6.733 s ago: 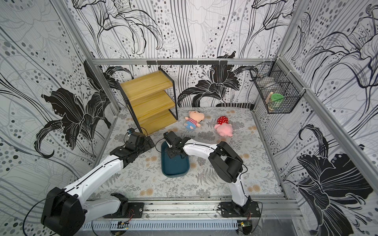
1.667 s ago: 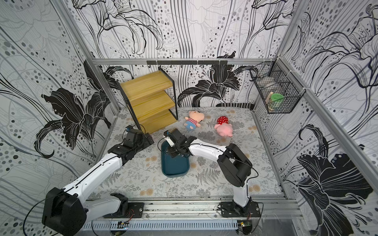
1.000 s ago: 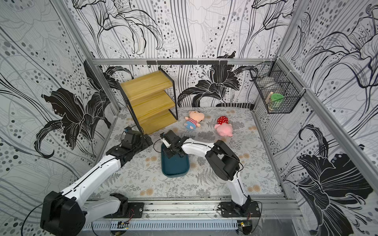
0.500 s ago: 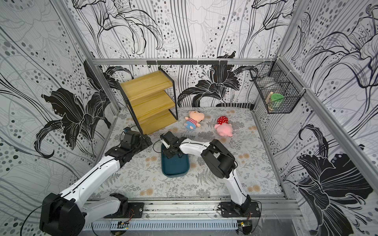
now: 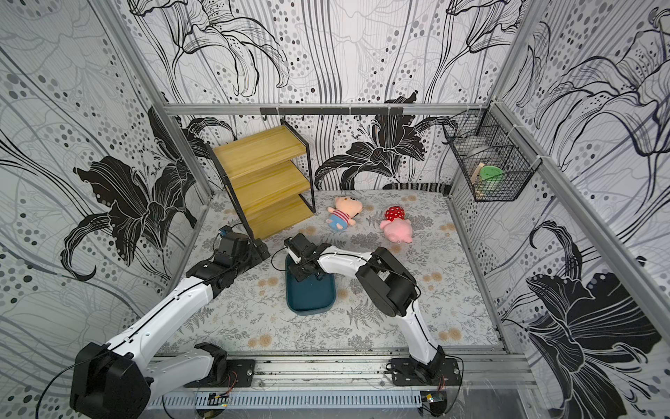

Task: Take out the wing nut from the storage box
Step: Pick up the wing nut from the storage box, then place the wing nut at the center of the board.

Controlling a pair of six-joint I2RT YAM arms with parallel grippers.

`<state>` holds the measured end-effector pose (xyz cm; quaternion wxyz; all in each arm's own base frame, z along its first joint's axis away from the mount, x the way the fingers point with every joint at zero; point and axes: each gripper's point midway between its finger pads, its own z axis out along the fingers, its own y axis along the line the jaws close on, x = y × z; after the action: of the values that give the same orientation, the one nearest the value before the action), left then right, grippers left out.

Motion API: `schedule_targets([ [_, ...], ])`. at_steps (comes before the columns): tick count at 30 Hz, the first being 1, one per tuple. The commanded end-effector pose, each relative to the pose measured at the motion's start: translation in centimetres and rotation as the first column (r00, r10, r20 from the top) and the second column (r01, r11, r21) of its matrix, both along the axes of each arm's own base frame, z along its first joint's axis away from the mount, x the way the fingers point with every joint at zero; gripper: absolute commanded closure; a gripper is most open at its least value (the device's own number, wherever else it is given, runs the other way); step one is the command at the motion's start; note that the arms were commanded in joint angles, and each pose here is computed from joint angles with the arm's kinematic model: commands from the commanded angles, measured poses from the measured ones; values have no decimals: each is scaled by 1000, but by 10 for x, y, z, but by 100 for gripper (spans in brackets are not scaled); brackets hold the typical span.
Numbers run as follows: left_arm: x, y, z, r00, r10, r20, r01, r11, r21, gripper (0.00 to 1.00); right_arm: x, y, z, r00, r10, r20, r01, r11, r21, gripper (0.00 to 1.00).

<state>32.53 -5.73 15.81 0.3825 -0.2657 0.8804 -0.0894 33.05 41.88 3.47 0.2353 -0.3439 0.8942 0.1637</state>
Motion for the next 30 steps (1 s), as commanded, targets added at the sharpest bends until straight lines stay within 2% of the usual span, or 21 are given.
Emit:
schedule_targets([
  [1,3,2,1,1000,1,13,-1,1000,13,4,-4,-4,29,1000,-1,21,1,1000,22,94],
  [10,9,-1,2,1000,-11,7,10,1000,17,4,-14,-22,88,996,-21,86,14,996,83,96],
  [17,13,-7,8,1000,-29,11,28,999,29,5,-11,-67,122,986,-109,127,97,991,96,96],
  [22,17,-18,7,999,-52,6,52,998,42,5,-2,-122,128,968,-217,128,206,974,95,97],
  [30,23,-34,9,997,-83,4,83,995,48,5,0,-203,96,931,-355,80,354,935,29,97],
])
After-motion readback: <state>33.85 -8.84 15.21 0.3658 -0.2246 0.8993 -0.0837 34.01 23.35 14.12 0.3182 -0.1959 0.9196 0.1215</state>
